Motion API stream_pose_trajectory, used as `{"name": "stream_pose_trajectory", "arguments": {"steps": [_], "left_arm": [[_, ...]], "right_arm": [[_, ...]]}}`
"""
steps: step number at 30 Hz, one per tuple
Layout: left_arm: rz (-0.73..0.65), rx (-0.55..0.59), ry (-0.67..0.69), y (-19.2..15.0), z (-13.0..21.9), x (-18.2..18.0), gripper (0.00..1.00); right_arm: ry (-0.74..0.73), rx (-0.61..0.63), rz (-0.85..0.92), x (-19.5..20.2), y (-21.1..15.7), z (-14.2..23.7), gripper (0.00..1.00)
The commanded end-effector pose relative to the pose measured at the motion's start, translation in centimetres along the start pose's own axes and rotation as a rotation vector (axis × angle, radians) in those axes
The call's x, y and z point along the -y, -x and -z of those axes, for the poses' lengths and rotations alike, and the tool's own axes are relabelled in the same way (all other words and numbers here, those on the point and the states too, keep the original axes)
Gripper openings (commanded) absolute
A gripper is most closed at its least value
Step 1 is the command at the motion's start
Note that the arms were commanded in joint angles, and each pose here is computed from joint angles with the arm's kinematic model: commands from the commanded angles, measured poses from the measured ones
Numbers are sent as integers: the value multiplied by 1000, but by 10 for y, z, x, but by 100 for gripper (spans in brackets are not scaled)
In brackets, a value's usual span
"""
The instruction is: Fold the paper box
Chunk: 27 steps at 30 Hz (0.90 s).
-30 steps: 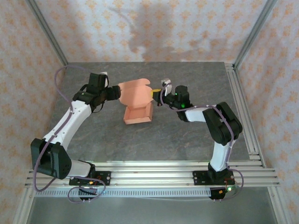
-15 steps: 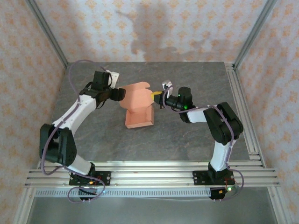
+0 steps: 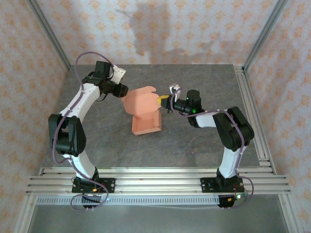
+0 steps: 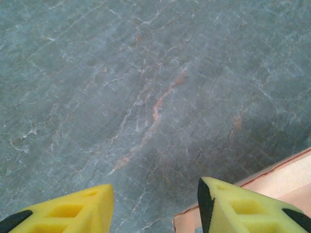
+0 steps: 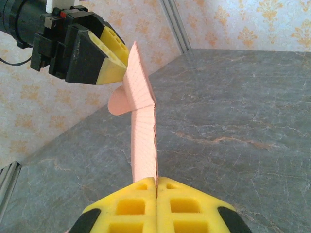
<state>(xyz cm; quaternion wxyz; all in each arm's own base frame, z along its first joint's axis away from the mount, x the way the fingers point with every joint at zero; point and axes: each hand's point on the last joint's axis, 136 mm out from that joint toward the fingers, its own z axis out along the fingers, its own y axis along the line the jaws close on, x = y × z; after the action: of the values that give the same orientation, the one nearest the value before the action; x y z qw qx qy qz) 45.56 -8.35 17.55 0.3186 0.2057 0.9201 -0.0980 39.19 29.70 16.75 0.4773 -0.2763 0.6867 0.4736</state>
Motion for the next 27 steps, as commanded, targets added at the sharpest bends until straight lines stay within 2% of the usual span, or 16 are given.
{"name": "stream_pose_trajectory", "arguments": {"steps": [1,2,3,4,7,11,13,15,19,21,27], "left_arm": [[-3,-66,-49,-12,-9,5,50],[-1,-75,-59,-13,-12,6,45],[7,-79,-72,-14,-14,7,34],[9,-79,-84,-14,-14,9,30],[11,-84,-95,-16,-13,12,30],[11,-98,-65,-24,-11,9,44],[14,-103,-59,-27,-10,9,58],[18,-97,-63,-28,-8,10,67],[22,-33,-64,-19,6,16,69],[28,7,-55,-13,14,17,78],[37,170,-61,12,49,24,88]], "right_arm": [[49,40,59,-15,24,5,0],[49,39,58,-15,23,4,0],[47,40,58,-14,24,4,0],[48,35,55,-14,22,4,0],[47,34,52,-13,22,3,0],[42,40,59,-12,25,3,0],[42,41,60,-12,25,3,0],[42,44,60,-12,26,3,0],[28,51,50,-10,27,5,0],[14,60,44,-7,28,7,0],[11,94,37,-8,38,12,0]]}}
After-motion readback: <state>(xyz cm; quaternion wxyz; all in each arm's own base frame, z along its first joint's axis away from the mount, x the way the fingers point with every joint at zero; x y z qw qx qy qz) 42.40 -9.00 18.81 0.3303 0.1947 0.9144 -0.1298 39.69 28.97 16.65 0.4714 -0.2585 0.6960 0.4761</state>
